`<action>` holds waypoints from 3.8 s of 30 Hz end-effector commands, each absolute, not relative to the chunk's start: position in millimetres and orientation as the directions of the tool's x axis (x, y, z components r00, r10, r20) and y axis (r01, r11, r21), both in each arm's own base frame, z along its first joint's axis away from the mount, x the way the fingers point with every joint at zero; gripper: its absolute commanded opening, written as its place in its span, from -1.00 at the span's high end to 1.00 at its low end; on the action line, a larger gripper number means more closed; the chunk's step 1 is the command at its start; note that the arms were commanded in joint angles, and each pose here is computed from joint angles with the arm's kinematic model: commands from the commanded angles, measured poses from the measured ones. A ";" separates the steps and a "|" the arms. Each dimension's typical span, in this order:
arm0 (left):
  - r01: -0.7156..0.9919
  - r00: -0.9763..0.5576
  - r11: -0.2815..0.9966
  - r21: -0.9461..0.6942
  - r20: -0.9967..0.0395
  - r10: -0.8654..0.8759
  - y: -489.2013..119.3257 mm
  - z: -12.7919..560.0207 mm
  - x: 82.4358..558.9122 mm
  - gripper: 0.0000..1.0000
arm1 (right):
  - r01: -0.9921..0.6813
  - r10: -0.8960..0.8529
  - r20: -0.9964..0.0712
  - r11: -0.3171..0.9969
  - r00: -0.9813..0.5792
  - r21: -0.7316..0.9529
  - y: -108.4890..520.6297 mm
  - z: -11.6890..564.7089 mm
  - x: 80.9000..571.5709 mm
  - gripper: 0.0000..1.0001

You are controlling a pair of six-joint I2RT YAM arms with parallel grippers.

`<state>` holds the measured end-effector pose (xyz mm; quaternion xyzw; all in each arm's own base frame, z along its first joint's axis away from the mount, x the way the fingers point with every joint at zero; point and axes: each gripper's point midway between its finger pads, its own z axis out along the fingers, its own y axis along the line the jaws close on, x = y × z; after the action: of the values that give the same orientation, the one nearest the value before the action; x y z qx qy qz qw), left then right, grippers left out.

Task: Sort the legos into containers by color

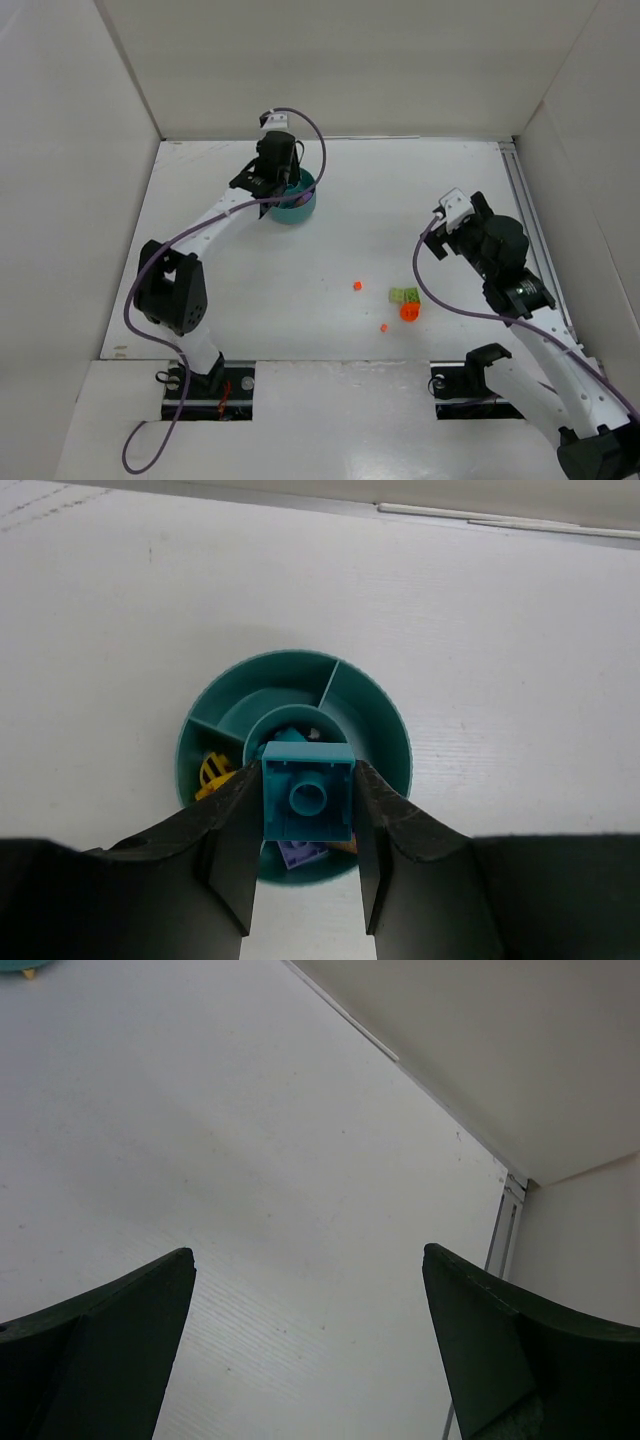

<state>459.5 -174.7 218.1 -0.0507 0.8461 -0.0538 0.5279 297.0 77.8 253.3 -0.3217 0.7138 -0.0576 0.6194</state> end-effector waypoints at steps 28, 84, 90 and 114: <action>0.011 -0.525 0.999 -0.040 -0.851 -0.028 -171.6 171.9 503.3 0.09 | -0.354 -0.540 -0.834 0.807 -0.115 -0.473 66.3 242.2 307.8 -1.00; -0.037 -0.595 0.865 -0.500 -0.684 -0.421 -144.4 131.9 269.3 -1.00 | -0.899 -0.699 -0.709 0.365 -0.093 -0.242 274.6 50.8 266.3 -0.34; -0.047 -0.596 0.869 -0.492 -0.685 -0.419 -142.3 130.1 268.7 -1.00 | -0.903 -0.710 -0.697 0.361 -0.104 -0.233 274.4 41.1 266.1 -0.34; -0.058 -0.595 0.862 -0.504 -0.675 -0.435 -142.2 131.3 267.3 -1.00 | -0.870 -0.690 -0.716 0.413 -0.107 -0.269 266.0 56.3 263.1 0.30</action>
<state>267.2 -142.2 125.1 -0.1392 0.8723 -0.2155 0.4163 259.4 257.5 41.1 -0.5378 0.7460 0.1042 0.3788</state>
